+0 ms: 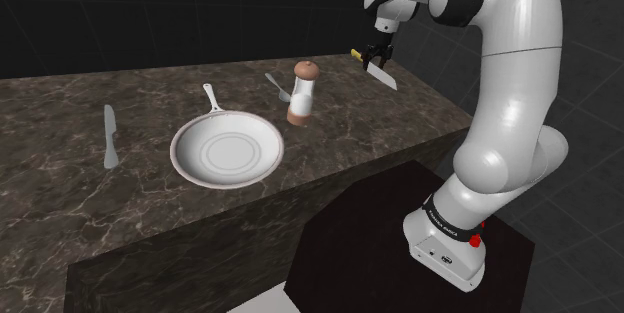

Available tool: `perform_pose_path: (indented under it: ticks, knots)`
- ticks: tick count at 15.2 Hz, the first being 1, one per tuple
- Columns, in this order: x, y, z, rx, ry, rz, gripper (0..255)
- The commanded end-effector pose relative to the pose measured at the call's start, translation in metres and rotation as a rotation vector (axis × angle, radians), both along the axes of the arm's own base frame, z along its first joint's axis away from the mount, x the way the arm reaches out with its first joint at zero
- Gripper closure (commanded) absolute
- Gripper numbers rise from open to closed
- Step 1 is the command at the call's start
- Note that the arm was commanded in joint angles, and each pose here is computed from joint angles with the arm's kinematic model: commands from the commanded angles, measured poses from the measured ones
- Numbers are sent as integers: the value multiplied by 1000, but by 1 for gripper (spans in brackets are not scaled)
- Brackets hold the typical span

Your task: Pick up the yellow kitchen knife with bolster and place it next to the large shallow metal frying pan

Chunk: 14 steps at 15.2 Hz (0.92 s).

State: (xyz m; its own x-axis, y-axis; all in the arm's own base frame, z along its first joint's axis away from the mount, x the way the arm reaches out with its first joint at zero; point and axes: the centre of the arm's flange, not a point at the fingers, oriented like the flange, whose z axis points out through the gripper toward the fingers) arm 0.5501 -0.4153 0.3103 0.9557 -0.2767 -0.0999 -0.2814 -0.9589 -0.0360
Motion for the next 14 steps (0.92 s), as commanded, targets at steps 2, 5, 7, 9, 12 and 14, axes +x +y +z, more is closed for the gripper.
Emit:
perform_pose_path:
  ticks: [2, 5, 7, 9, 12, 14]
  knots:
    - [0, 0, 0, 0, 0, 0, 0]
    - [0, 0, 0, 0, 0, 0, 255]
    - [0, 0, 0, 0, 0, 0, 255]
    - [0, 0, 0, 0, 0, 0, 255]
    - [0, 0, 0, 0, 0, 0, 255]
    - [0, 0, 5, 0, 0, 0, 255]
